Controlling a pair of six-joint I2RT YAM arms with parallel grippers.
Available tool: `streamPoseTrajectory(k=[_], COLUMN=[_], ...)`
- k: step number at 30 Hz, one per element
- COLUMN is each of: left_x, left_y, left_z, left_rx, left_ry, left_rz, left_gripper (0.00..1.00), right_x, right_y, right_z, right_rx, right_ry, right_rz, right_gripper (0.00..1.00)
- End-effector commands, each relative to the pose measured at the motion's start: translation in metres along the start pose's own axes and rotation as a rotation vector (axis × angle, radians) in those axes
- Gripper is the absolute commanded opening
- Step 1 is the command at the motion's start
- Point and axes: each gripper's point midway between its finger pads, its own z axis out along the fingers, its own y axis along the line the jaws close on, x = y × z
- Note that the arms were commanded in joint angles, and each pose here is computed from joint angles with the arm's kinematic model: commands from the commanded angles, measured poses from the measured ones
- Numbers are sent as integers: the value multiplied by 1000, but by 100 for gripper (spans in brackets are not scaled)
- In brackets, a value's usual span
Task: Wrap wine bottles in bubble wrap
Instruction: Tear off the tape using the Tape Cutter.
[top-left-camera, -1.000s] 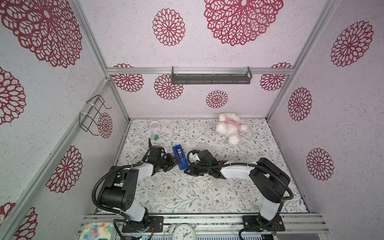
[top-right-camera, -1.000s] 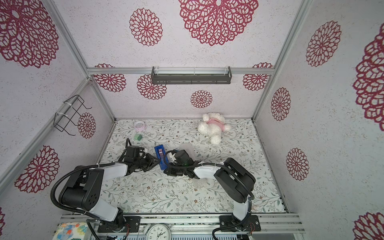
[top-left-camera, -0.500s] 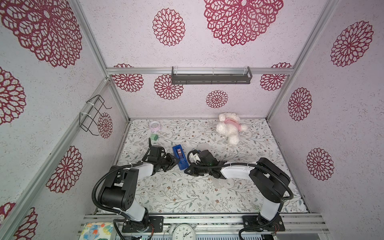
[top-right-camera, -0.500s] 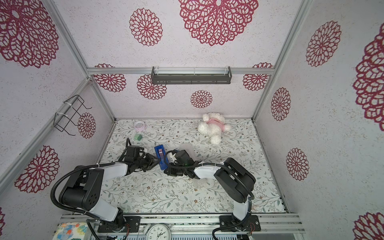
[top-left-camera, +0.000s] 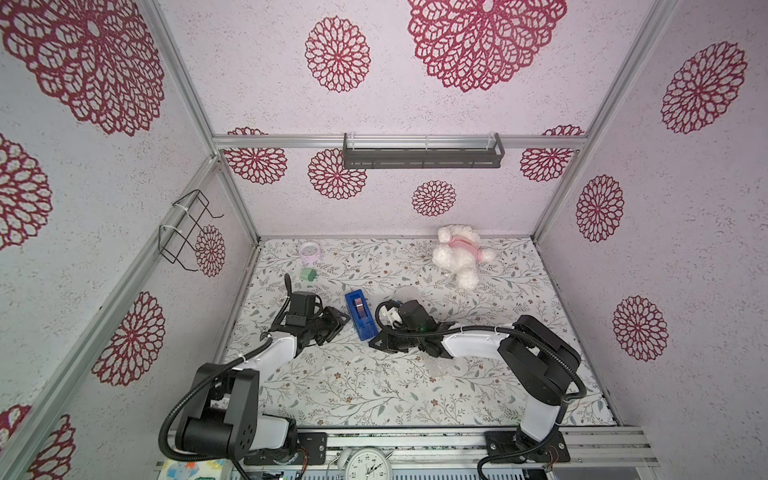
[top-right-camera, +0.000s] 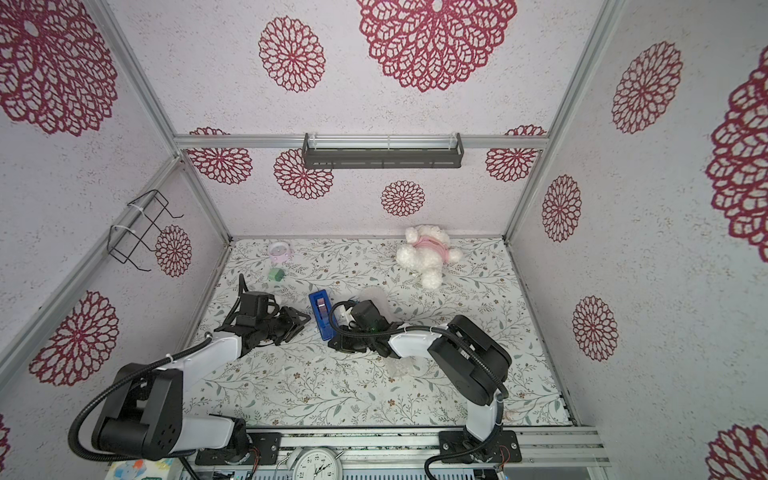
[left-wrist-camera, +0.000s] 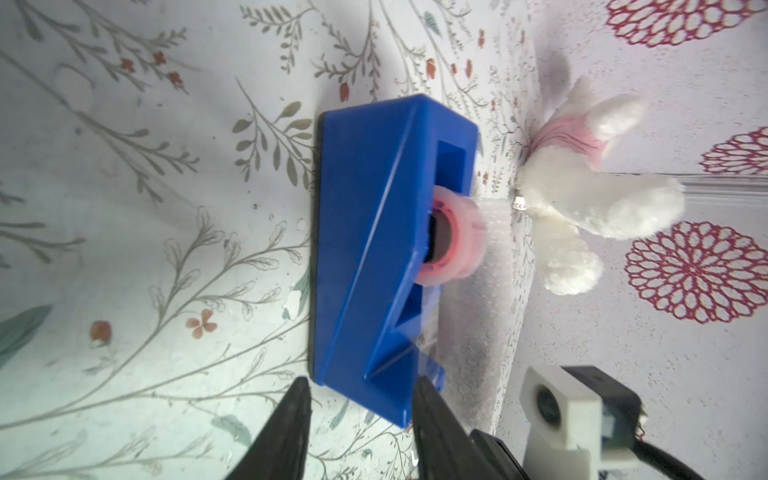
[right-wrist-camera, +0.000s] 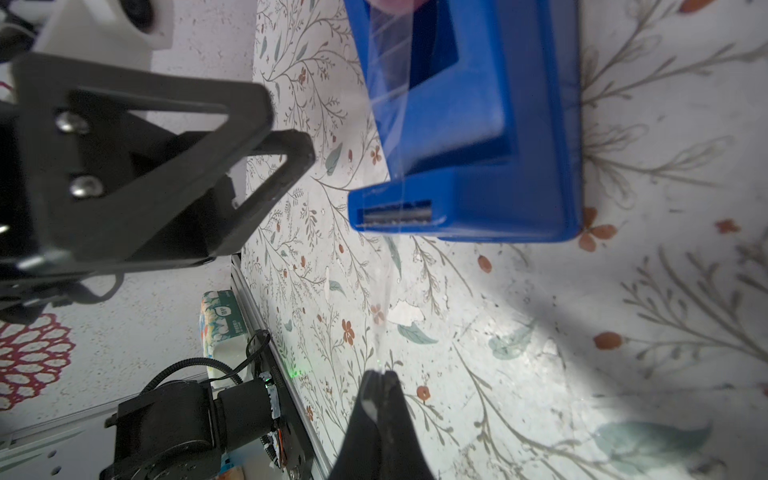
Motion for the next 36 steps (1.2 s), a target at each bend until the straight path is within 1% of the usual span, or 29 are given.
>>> streamPoseTrajectory(k=[1,4,7,11,15,23,28,34,36], left_x=[17,34,45,49,53,52,58,69,70], left_y=[-15,-29,-32,-34,-35,-31,-22,14,21], left_z=[-5,-4,1,10,23,40,51,64,69], left_rx=[94,147,147,185,197,176,142,38,27], left_ry=[16,16,12,1,9,-3,22,38,41], left_rz=[23,46,39,-4,-32,-57,-69,-98,-104], left_gripper=[41,41,40,37,34,33,30,23,22], right_x=[8,5,3,4,3,5,4,5,5], right_y=[3,2,1,-1,-2,-2,-4,-12,-15], right_z=[-1,-1,-1,1,2,2,3,7,7], right_rx=[-12,-10,-7,-8,-12,-18,-16,12,25], right_ry=[39,34,28,35,38,43,45,53,50], right_rz=[27,33,36,40,45,42,41,34,24], right_gripper=[0,0,0,0,0,0,0,0,0])
